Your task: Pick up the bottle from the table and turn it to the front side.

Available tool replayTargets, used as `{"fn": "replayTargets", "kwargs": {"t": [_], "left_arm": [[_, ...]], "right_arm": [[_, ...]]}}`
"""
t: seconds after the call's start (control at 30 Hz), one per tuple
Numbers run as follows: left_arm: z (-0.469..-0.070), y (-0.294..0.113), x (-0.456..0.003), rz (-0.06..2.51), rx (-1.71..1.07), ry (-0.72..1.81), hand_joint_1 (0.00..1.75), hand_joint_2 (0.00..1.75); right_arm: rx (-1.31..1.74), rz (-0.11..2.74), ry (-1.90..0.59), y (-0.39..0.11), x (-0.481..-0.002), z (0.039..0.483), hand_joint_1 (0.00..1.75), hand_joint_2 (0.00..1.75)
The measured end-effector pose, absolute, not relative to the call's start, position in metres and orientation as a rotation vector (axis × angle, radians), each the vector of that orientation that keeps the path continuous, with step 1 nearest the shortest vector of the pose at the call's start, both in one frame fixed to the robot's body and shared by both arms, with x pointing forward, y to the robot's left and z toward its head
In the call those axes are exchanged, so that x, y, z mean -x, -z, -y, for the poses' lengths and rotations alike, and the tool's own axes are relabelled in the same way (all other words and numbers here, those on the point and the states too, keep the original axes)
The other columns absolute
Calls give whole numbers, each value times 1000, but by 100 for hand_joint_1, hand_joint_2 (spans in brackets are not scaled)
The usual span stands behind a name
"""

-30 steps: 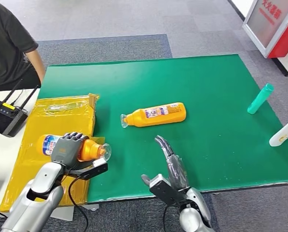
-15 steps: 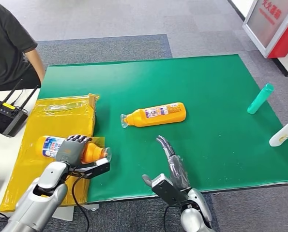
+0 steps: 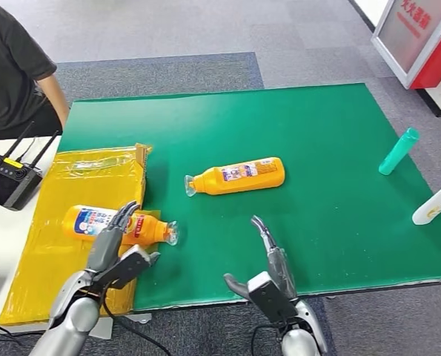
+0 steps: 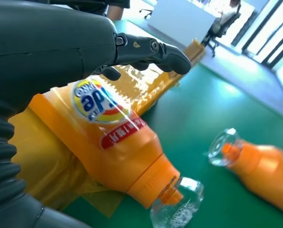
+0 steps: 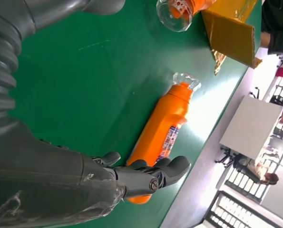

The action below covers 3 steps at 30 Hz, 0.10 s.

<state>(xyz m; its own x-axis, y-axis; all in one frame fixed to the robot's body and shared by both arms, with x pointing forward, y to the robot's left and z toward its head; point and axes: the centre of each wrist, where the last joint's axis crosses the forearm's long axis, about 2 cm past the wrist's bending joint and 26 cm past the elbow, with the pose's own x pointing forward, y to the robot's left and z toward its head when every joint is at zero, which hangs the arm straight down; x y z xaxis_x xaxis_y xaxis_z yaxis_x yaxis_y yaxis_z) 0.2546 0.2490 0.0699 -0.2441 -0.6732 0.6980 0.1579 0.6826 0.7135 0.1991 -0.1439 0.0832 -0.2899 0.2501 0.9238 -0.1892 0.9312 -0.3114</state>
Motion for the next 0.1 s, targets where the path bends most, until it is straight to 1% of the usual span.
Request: {"fn": "replayTargets", "kwargs": {"t": [0.1], "left_arm": [[-251, -67, -239, 1728, -404, 755, 0, 175]], "right_arm": [[36, 1801, -397, -78, -194, 146, 0, 175]]}}
